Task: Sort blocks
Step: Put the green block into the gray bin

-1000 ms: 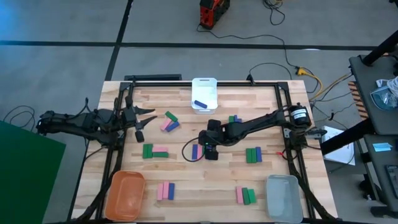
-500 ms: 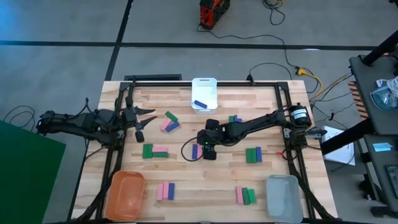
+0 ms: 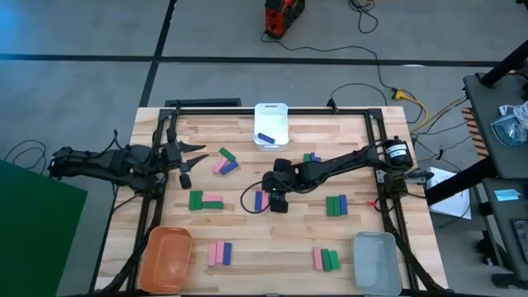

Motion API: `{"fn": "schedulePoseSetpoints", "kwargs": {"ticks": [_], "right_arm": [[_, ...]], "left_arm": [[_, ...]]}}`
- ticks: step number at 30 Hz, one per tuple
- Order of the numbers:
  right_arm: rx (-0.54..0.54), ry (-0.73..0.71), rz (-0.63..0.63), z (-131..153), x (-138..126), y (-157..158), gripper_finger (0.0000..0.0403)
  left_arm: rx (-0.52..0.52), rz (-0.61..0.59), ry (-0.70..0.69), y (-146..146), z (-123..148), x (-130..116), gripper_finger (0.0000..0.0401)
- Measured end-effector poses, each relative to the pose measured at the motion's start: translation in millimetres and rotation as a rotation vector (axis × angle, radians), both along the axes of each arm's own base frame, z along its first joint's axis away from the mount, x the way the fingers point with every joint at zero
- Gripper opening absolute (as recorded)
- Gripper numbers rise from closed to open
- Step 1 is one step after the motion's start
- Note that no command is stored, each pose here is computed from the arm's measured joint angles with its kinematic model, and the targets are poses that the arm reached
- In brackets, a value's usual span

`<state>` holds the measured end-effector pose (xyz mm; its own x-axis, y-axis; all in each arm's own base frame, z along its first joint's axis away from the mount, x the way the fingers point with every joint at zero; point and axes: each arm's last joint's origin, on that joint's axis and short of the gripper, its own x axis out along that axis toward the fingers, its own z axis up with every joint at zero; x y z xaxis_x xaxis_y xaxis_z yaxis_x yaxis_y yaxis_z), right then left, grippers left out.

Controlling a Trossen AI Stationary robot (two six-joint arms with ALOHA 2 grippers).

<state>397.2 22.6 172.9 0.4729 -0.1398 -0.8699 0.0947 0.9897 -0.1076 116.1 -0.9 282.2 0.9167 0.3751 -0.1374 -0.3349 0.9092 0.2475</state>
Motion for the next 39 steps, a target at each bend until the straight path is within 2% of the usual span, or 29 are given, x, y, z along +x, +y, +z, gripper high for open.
{"fn": "schedulePoseSetpoints", "kwargs": {"ticks": [8, 20, 39], "right_arm": [[-0.041, 0.021, 0.096, -0.2, -0.7, 1.3, 0.04], [0.023, -0.022, 0.005, 2.9, 2.5, 1.6, 0.04], [0.012, -0.015, 0.013, -7.4, -2.2, 0.4, 0.04]], "left_arm": [[0.0, 0.0, 0.0, 0.0, 0.0, 0.0, 0.0098], [-0.008, 0.002, 0.015, 0.0, -1.8, -0.3, 0.0098], [-0.008, 0.001, 0.016, 0.0, -1.8, -0.3, 0.0098]]}}
